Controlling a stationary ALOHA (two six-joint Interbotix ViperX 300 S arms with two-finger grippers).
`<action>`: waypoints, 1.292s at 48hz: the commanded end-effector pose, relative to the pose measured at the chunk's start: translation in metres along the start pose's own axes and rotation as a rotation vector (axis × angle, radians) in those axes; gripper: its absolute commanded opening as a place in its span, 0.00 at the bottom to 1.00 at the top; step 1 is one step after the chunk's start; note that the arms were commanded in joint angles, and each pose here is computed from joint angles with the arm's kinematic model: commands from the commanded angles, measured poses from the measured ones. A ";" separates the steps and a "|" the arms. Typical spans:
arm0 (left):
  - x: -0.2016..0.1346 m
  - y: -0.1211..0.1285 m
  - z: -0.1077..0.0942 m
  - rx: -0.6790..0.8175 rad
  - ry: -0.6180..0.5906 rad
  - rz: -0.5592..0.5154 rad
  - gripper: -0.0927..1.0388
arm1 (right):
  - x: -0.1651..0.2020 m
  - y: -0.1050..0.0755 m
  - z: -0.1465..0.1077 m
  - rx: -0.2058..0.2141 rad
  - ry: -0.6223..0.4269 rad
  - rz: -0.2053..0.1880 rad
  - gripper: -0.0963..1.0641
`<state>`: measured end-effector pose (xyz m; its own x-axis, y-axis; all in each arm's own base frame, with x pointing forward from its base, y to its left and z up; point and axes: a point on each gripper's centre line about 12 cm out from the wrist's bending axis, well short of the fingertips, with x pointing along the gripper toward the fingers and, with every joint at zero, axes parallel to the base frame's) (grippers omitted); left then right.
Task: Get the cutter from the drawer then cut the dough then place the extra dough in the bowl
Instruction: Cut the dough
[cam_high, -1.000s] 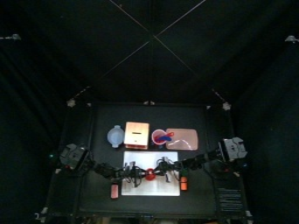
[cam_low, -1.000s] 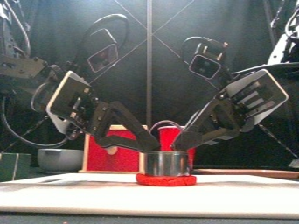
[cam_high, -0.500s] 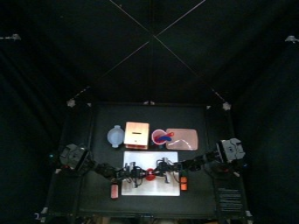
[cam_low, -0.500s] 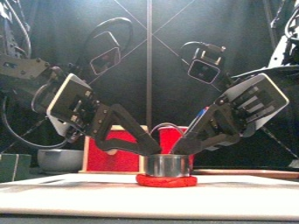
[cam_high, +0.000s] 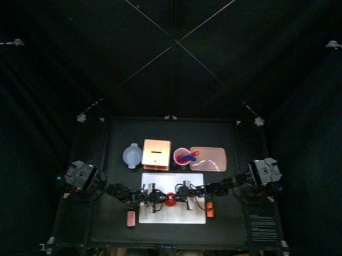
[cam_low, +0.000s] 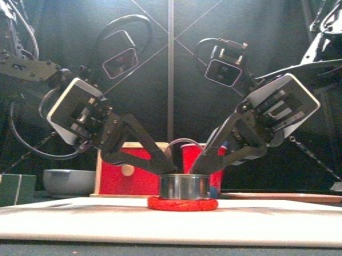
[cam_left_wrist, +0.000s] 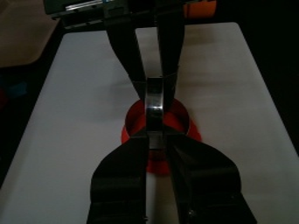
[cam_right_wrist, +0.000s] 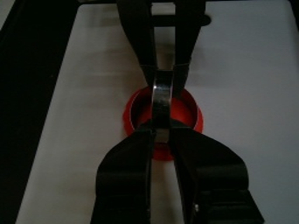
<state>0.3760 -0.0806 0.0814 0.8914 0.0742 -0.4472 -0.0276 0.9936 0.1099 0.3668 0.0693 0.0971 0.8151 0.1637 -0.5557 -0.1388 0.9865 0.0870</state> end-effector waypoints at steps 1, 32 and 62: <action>0.002 -0.001 0.021 0.012 -0.065 -0.014 0.74 | -0.002 0.005 0.014 -0.001 -0.028 0.008 0.52; -0.036 0.008 0.055 0.013 -0.247 0.000 0.89 | -0.021 0.005 0.042 -0.015 -0.015 0.000 0.53; -0.017 -0.011 0.012 -0.011 -0.105 0.017 0.85 | -0.017 0.003 0.050 0.005 0.090 -0.022 0.79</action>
<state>0.3603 -0.0894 0.0940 0.9269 0.0841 -0.3659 -0.0429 0.9919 0.1192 0.3722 0.0685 0.1238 0.7344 0.1372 -0.6647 -0.1118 0.9904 0.0808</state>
